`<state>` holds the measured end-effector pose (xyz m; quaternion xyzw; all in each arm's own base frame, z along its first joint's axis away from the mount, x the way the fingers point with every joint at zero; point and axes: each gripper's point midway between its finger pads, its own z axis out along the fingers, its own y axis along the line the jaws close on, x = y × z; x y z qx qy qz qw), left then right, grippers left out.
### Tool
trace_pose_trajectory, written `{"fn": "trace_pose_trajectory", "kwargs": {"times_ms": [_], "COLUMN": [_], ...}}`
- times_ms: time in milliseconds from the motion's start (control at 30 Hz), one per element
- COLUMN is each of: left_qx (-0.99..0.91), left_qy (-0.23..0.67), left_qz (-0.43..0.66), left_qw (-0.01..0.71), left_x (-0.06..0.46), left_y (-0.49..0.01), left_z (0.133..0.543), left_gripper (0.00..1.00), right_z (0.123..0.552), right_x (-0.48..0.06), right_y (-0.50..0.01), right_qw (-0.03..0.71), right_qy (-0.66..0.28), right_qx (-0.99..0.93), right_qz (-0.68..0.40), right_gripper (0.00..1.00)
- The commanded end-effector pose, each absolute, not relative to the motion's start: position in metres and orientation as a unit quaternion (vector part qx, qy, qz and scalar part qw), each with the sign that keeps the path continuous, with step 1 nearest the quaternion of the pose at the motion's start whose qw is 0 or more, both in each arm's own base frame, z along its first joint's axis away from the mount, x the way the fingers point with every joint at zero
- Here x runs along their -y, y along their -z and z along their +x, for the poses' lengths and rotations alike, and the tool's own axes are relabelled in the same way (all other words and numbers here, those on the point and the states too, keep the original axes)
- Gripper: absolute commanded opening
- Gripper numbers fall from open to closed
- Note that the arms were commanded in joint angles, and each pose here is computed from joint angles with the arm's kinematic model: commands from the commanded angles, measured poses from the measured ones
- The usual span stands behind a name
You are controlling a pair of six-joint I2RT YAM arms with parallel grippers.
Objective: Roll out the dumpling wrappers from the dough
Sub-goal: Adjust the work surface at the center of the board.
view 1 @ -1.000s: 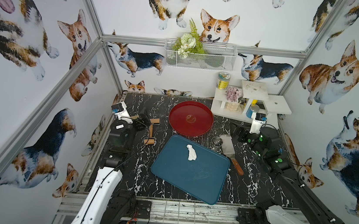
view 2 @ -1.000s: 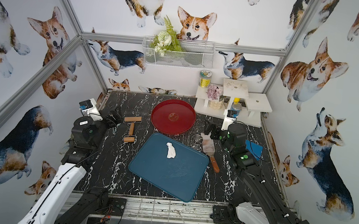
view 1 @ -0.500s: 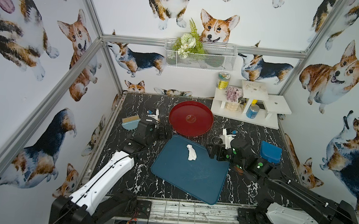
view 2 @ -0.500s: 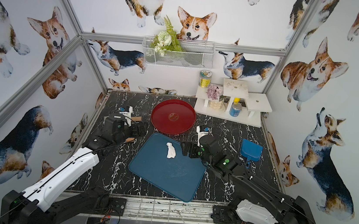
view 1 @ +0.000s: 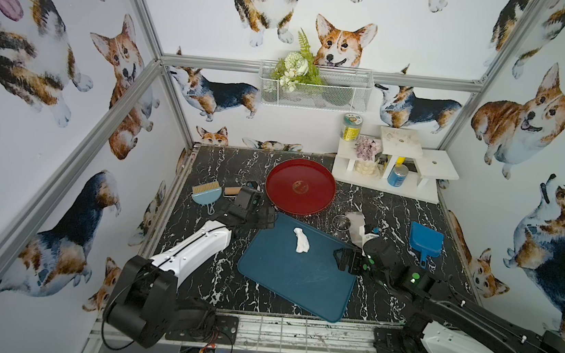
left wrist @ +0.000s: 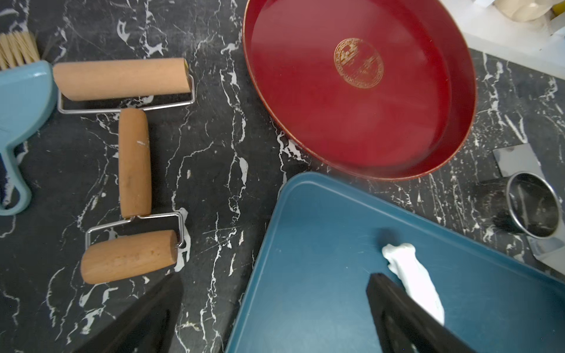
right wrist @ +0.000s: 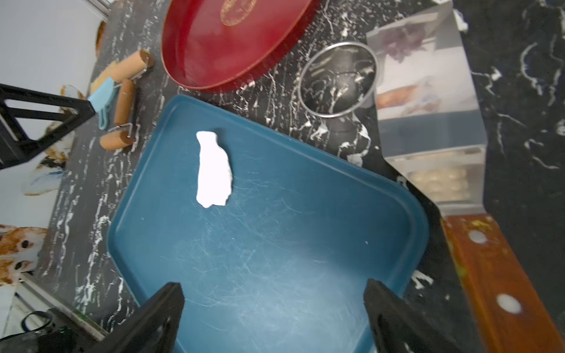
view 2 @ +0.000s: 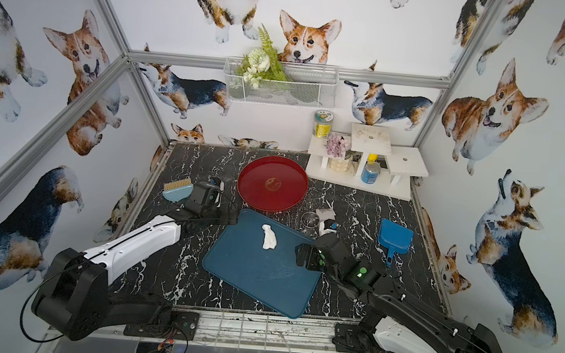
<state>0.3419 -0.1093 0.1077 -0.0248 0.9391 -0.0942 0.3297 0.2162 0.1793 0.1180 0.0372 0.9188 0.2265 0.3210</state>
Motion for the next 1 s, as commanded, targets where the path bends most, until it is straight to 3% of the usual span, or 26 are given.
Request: {"fn": "trace_pose_trajectory", "kwargs": {"times_ms": [0,167,433,967], "left_qx": [-0.943,-0.948,-0.96,-0.967], "left_qy": [0.108,0.113,0.114,0.133], "left_qz": [-0.021,-0.022,-0.023,-0.014], "left_qw": [0.314,0.298,0.253,0.219], "left_x": [0.111,0.112,0.109,0.127], "left_y": [-0.096,-0.084,-0.053,-0.031], "left_z": [0.34,0.335,0.308,0.276], "left_gripper": [1.0,1.0,0.98,0.86], "right_z": [0.21,0.212,0.217,0.204], "right_x": [-0.166,-0.152,-0.14,-0.138], "right_y": [-0.105,-0.095,-0.084,-0.059], "right_qw": [0.309,0.301,0.288,0.247], "right_qy": [-0.204,-0.188,-0.187,-0.187], "right_qx": [-0.927,-0.932,-0.936,-0.946], "right_qz": [0.061,0.069,0.079,0.096], "right_gripper": [0.98,0.97,0.84,0.74]}}
